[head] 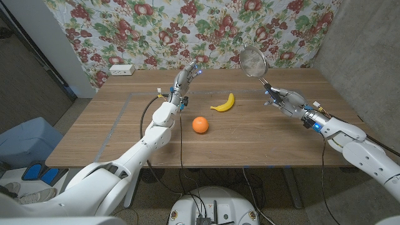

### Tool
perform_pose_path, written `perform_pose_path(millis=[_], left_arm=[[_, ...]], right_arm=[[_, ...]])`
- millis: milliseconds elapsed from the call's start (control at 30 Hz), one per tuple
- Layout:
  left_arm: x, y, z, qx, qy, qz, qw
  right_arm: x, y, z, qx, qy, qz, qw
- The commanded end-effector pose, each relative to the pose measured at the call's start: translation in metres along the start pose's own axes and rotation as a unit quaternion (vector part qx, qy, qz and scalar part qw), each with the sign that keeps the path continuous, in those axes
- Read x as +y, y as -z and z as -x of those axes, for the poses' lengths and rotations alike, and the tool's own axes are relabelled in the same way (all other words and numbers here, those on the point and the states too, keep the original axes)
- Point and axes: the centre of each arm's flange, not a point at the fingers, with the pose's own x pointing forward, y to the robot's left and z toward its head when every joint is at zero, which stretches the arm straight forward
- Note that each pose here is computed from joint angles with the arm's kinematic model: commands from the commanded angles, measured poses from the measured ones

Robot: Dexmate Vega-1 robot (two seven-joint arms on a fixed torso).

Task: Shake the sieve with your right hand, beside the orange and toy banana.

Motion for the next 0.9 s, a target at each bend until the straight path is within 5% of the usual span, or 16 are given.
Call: perform_pose_path(millis=[33, 333, 600, 900], left_arm=[[0.000, 0.001, -0.002, 0.002, 0.000, 0.000, 1.000], [-0.001, 0.001, -0.003, 0.002, 0.000, -0.002, 1.000], [-0.002, 0.001, -0.003, 0.003, 0.000, -0.002, 1.000], [-0.006, 0.000, -0.003, 0.000, 0.003, -0.004, 1.000]], right_arm=[[-0.002, 0.001, 0.002, 0.051, 0.027, 0.019, 0.9982], [-0.008, 0.007, 0.000, 0.114, 0.058, 0.025, 0.9915], [-0.011, 0.012, -0.004, 0.195, 0.084, 0.040, 0.9764], [-0.010, 0.012, -0.001, 0.217, 0.083, 0.040, 0.9719]])
